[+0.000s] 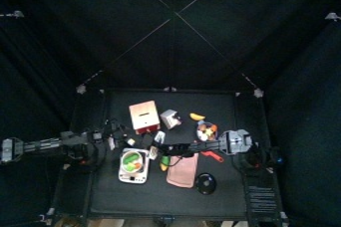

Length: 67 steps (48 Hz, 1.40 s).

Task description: Place salmon sushi on pink plate

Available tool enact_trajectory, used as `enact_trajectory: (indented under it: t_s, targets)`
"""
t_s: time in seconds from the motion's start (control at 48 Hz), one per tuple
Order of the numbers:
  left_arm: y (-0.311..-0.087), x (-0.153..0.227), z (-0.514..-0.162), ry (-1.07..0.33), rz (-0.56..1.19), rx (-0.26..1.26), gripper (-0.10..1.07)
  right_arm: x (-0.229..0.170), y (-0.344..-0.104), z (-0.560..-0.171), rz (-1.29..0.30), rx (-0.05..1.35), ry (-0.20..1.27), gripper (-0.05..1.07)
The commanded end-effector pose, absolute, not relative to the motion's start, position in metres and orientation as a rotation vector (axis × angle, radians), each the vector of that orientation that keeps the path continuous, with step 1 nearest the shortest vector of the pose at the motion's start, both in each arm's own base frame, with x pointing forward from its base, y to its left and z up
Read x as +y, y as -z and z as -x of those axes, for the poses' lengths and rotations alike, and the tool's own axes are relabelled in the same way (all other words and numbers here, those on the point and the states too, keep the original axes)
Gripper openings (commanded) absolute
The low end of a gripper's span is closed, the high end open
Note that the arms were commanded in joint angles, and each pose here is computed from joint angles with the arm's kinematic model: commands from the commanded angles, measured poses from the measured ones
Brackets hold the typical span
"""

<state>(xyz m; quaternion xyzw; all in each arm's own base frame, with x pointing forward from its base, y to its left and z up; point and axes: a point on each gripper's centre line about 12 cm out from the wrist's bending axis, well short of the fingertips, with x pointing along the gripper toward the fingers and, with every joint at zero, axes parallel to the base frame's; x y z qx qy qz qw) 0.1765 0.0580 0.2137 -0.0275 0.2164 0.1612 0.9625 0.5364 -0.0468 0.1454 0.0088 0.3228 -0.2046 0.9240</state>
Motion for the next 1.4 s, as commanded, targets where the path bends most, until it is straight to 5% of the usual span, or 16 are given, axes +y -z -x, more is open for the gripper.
enact_trajectory:
  t_s: [0.0, 0.229, 0.479, 0.875, 1.375]
  targets:
    - [-0.219, 0.058, -0.179, -0.324, 0.054, 0.420, 0.82, -0.049, -0.192, -0.531, -0.030, 0.583, 0.437, 0.68]
    - [-0.219, 0.058, -0.179, -0.325, 0.055, 0.420, 0.82, -0.034, -0.229, -0.497, -0.010, 0.565, 0.469, 0.68]
    - [-0.216, 0.058, -0.178, -0.326, 0.071, 0.424, 0.82, 0.002, -0.237, -0.442, 0.055, 0.622, 0.484, 0.68]
    - [-0.218, 0.056, -0.180, -0.317, 0.113, 0.385, 0.82, 0.068, -0.195, -0.387, 0.177, 0.772, 0.409, 0.67]
    - [-0.217, 0.045, -0.189, -0.251, 0.146, 0.352, 0.82, 0.071, -0.160, -0.373, 0.109, 0.929, 0.481, 0.68]
